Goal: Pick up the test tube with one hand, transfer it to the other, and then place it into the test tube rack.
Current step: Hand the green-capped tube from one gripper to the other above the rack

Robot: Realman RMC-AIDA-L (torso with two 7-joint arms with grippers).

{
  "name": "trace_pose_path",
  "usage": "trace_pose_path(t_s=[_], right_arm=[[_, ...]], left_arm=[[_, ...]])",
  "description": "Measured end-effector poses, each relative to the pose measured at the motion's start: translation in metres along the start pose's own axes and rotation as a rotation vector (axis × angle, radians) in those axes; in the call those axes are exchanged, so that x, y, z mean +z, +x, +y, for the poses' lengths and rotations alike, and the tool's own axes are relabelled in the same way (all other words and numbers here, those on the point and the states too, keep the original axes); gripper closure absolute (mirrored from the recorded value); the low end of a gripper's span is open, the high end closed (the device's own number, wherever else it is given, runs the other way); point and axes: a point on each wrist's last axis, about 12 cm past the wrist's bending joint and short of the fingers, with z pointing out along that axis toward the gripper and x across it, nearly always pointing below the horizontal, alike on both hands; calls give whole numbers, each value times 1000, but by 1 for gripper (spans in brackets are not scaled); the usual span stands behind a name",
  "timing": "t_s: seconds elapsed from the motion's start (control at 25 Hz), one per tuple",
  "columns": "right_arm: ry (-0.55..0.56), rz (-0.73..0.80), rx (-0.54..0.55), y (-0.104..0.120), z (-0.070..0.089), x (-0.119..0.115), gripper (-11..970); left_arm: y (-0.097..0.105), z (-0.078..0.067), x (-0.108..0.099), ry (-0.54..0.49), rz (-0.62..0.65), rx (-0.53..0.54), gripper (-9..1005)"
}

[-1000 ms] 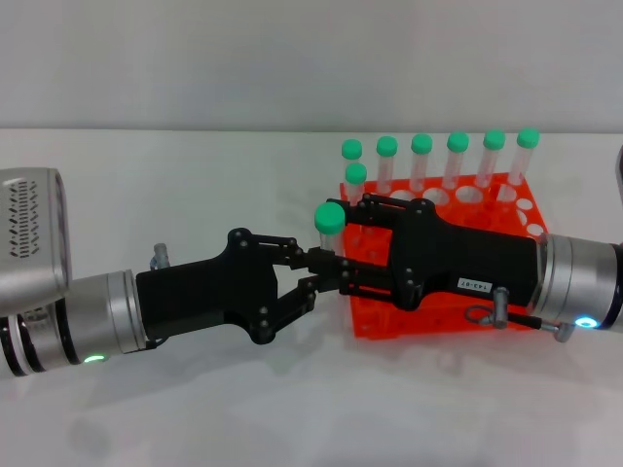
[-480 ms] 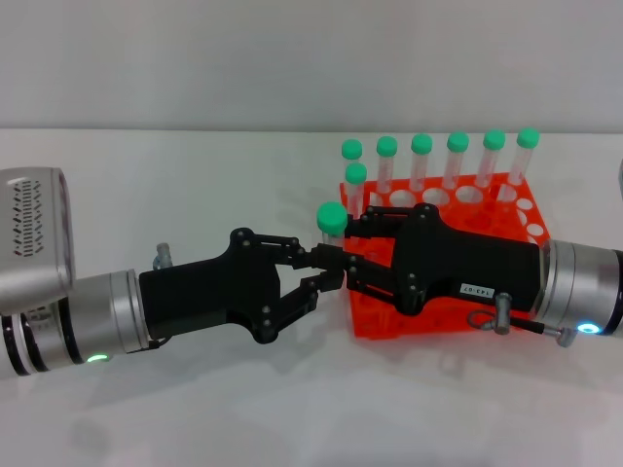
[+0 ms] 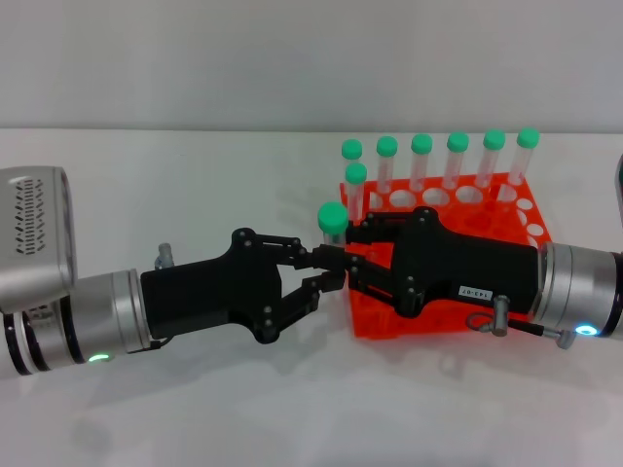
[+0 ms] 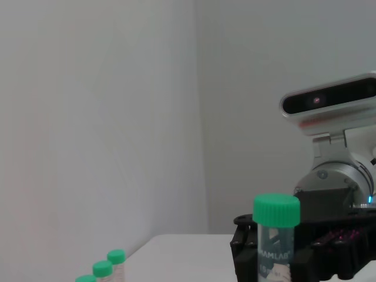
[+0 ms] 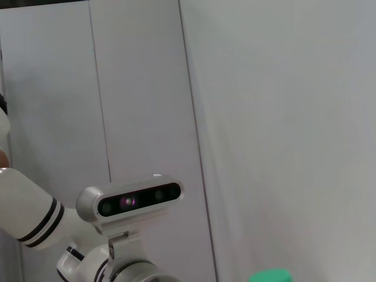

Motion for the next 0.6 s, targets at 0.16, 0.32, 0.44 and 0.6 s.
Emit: trace_pose_path(t_s=[0.16,0.32,0.44,0.6], right_arm=[[3,-1,0,0,0,0,655],[23,-11,8,0,-1,-3,736],[30,-14,14,1,-1,-4,743],[42,-11,19,4,-1,-8,752]], left_arm=[[0,-1,2,9,-1,-5,804],[1,-2,3,12,3,-9,807],[1,-2,3,13,4,-15,810],[1,-2,1,10,7,-21,814]])
